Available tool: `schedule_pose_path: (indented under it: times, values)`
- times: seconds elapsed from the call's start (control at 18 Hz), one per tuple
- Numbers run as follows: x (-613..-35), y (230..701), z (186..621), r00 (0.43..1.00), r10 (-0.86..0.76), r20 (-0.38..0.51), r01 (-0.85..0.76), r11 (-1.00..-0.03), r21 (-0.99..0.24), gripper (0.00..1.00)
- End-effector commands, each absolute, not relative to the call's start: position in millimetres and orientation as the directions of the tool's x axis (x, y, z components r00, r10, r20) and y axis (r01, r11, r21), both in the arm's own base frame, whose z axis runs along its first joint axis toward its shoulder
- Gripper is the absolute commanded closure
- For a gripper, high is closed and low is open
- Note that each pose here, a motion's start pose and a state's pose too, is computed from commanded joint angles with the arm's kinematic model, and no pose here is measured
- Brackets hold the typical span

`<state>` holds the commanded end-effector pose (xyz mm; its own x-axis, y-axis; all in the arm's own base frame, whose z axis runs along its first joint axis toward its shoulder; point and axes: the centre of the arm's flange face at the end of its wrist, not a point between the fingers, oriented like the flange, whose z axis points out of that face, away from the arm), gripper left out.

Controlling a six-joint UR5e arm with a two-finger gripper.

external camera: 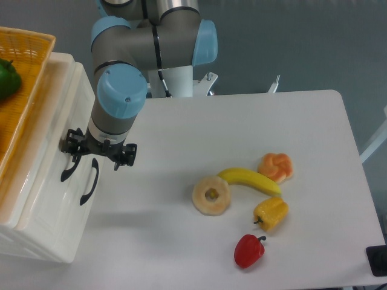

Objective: Slide the top white drawer open
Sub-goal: 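Pull the handle outward from the cabinet, sliding the drawer open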

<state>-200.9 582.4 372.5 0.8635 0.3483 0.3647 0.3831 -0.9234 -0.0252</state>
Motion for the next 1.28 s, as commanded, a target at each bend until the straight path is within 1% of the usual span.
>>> schedule_pose_path:
  times: [0.61,1.28]
  values:
    - [-205,581,375,0.875,0.350,0.335,0.381,-0.924,-0.029,0.00]
    - [-221,578,379,0.871,0.362,0.331,0.398,-0.916,-0.045,0.00]
